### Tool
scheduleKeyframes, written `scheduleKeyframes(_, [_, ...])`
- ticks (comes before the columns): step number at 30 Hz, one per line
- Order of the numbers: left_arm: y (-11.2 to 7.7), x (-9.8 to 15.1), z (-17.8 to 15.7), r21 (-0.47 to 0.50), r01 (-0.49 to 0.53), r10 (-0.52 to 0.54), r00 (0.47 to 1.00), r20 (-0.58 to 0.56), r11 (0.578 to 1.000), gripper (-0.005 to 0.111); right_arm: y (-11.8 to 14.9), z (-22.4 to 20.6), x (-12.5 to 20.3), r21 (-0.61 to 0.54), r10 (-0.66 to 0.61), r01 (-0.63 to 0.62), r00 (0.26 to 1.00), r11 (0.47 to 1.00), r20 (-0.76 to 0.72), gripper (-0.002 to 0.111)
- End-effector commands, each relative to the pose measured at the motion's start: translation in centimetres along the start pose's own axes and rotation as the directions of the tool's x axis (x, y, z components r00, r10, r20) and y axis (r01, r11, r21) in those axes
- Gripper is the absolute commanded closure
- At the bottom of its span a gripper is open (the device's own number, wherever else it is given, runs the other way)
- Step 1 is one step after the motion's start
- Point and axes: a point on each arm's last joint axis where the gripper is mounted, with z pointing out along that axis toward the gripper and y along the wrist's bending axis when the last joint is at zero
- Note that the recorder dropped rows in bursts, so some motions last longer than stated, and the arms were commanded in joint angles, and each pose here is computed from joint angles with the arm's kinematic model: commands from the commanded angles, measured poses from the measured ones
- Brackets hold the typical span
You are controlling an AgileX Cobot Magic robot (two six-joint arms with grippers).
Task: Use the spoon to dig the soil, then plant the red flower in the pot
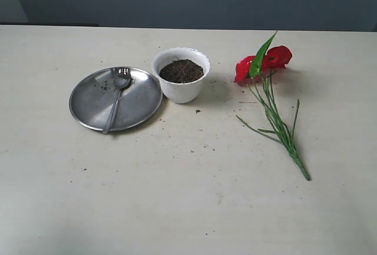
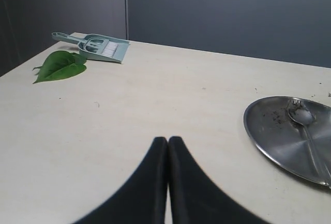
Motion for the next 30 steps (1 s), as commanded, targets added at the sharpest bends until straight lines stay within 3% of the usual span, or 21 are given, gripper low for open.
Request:
scheduleKeyframes(1, [-0.13,0.16,0.0,0.023,0.006,-0.006,1.0,-0.002,1.0,0.106,-0.03,0.0,-0.05,0.004,-0.003,0.003,1.0,1.0,0.014,0.108])
scheduleKeyframes(7, [-0.17,0.18,0.0,0.03,-0.053,0.053,0.999,-0.003,0.998,0.106,-0.03,0.0,-0.05,0.004,-0.003,0.003,1.0,1.0,0.014,0.108])
scheduleKeyframes(13, [-0.2,0.62,-0.01,0.039,-0.043,0.045,0.998,-0.051,0.998,0.106,-0.03,0.0,-0.07,0.004,-0.003,0.003,1.0,1.0,0.016,0.108])
scheduleKeyframes(30, [-0.2,0.6,-0.01,0.04,-0.043,0.045,0.998,-0.049,0.998,0.106,-0.03,0.0,-0.06,0.004,-0.003,0.003,1.0,1.0,0.014,0.108])
